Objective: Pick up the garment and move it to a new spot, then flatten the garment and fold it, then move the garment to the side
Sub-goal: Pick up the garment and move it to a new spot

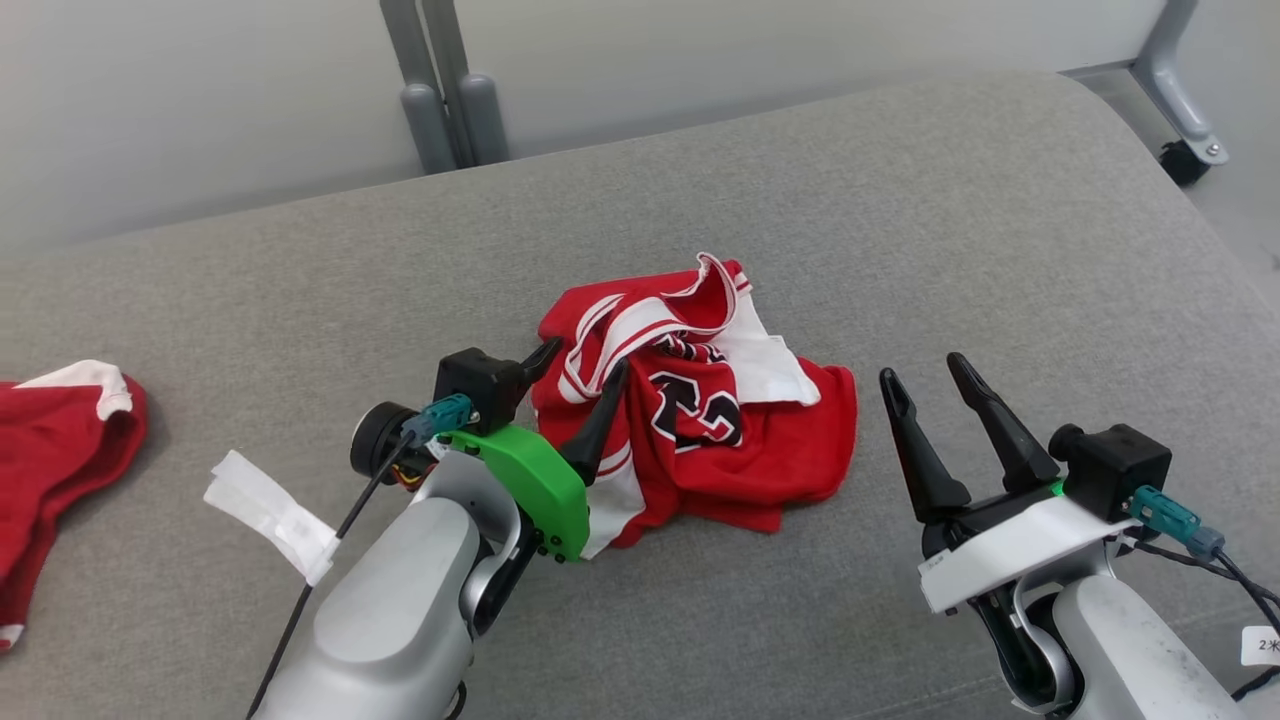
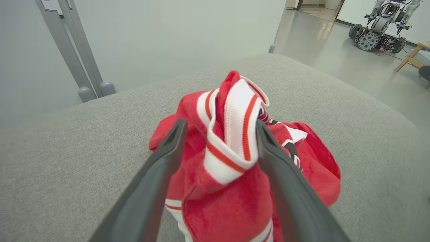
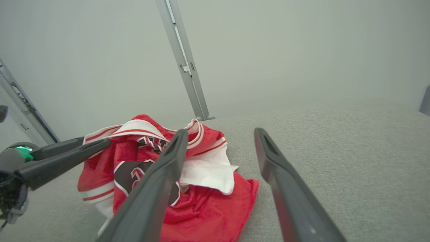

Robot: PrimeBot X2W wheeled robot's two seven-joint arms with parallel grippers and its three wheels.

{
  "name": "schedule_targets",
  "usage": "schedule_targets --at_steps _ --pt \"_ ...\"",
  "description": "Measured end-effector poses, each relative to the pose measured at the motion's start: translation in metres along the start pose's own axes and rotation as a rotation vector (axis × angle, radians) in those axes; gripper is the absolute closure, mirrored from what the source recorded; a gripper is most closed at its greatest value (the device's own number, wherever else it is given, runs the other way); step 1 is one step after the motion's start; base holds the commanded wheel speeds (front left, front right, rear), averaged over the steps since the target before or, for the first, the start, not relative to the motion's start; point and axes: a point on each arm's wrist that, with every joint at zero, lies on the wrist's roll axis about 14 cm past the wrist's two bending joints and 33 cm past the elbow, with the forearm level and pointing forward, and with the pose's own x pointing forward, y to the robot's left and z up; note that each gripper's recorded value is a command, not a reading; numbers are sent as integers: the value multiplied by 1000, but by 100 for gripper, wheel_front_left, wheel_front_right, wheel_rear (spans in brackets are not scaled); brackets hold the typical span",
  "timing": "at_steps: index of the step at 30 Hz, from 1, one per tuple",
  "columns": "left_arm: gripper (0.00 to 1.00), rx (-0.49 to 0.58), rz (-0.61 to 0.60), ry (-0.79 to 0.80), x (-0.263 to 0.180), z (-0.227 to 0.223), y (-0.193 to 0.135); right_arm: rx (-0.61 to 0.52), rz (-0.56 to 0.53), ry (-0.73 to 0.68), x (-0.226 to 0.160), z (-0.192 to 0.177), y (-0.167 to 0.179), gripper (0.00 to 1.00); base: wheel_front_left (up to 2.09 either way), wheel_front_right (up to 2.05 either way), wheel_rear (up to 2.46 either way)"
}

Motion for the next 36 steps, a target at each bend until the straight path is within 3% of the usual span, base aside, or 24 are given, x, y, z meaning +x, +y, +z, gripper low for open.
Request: schedule_targets --at_steps 7,15,20,26,36 --pt "0 35 77 -127 -27 35 27 -1 39 -9 4 3 11 0 0 0 0" --pt "0 59 342 -287 -94 66 88 -3 74 -17 5 4 22 0 0 0 0" --pt "0 32 490 -350 -138 66 108 -8 69 -29 3 8 21 0 0 0 0" --pt "0 -6 610 -385 -176 54 110 -13 19 -25 -10 7 7 0 0 0 0" --pt "0 -21 638 -352 -197 25 91 -16 -14 -34 -18 10 -3 0 0 0 0"
